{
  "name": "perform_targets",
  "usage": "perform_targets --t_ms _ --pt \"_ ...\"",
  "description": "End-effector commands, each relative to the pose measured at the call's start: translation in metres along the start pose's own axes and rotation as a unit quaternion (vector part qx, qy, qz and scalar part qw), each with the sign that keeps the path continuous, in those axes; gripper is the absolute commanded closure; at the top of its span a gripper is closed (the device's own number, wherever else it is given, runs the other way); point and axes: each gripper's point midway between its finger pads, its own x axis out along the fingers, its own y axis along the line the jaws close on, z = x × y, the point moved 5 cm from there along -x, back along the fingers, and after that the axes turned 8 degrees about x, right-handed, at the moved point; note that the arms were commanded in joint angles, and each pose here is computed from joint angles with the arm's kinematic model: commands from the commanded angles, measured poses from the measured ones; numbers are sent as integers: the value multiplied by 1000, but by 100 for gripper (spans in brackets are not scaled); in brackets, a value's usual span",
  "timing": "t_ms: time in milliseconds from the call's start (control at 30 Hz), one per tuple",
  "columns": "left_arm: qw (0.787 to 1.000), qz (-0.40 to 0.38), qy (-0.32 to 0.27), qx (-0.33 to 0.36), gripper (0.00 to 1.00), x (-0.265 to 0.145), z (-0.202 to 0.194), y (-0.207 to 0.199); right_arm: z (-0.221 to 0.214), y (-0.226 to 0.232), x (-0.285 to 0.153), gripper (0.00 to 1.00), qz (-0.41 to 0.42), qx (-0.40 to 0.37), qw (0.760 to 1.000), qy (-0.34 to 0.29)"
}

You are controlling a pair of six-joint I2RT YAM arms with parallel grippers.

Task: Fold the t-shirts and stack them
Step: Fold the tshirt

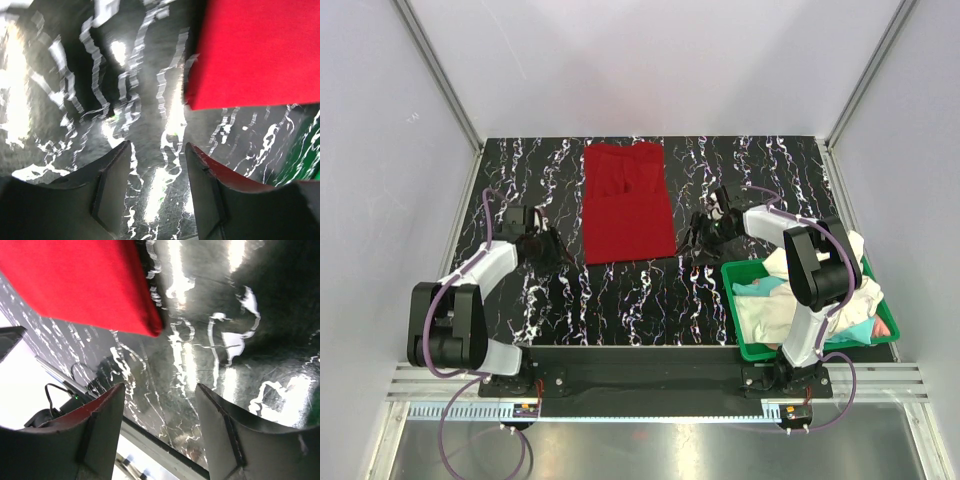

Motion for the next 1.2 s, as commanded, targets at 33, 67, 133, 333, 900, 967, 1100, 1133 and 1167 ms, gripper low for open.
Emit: perform_targets --t_ms 33,67,133,333,900,967,1100,1133,1167 --pt "995 -64 1 -78 47 14 0 -10 1 7 -3 34 35 24 999 -29" --pt "994 -66 11 -89 47 20 -3 -9 0 5 -2 34 36 27 998 -32" --pt "991 -69 3 -112 47 24 0 -10 -2 3 -2 34 42 34 998 -37" --pt "985 -75 -11 -153 42 29 4 -12 -5 1 2 34 45 43 998 -21" --pt "966 -53 21 -253 48 58 -16 -2 23 5 29 31 58 112 991 -54" --pt "966 -52 21 -254 48 59 -15 -2 25 8 28 32 62 112 990 -56" --pt "965 -41 24 -259 50 60 -16 0 27 8 27 32 60 112 990 -62" --pt "964 -38 27 -261 50 59 -17 1 27 7 27 32 58 113 990 -63" --pt "963 -30 37 -265 50 59 -20 2 26 6 28 33 56 115 990 -64"
